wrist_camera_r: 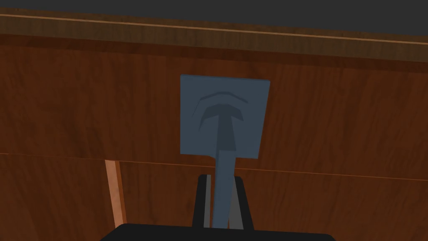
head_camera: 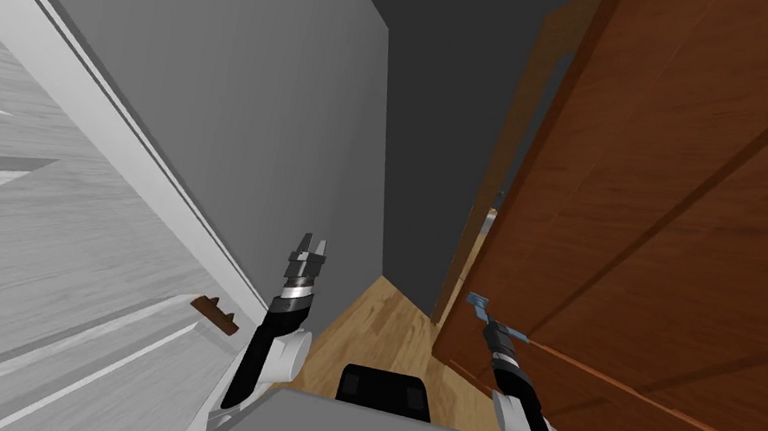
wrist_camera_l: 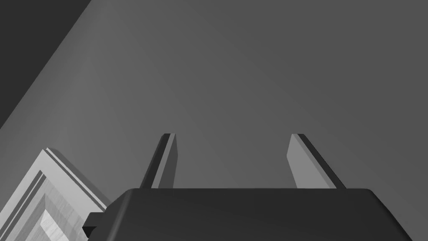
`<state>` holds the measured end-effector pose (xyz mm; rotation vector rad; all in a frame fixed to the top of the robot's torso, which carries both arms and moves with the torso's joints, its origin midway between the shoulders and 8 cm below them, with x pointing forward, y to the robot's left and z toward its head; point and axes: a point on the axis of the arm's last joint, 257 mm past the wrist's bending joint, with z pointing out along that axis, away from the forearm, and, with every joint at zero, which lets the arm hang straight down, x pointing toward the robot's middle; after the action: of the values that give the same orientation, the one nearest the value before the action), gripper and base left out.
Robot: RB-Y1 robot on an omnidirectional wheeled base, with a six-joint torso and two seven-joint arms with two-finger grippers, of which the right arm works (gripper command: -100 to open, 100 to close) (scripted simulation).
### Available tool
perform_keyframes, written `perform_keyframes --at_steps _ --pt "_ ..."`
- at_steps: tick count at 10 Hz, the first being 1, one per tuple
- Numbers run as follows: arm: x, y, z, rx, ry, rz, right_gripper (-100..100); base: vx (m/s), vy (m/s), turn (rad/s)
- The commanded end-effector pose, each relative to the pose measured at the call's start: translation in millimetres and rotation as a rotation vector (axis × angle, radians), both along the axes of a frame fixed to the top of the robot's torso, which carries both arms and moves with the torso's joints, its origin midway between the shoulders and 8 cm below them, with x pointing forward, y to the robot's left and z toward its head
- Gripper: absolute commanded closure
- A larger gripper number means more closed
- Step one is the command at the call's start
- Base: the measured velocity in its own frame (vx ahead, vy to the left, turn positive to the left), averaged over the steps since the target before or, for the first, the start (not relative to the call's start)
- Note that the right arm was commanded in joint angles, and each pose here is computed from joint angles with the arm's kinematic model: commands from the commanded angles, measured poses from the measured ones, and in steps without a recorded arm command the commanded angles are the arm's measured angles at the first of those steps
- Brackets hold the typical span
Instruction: Pull the door open
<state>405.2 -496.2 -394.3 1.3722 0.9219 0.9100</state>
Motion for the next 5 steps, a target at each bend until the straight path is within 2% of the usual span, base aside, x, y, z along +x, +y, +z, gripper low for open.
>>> perform_keyframes --at_steps 1,4,5 --pt "3.1 8.1 0.3 0.002 -0.003 0.023 100 -0.203 -0.014 0.046" --pt "10.4 24.3 1.2 0.001 -0.005 0.079 100 -0.227 -0.06 0.072" --pt "12.4 29.2 1.4 0.001 -0.006 0.096 100 -0.207 -0.012 0.049"
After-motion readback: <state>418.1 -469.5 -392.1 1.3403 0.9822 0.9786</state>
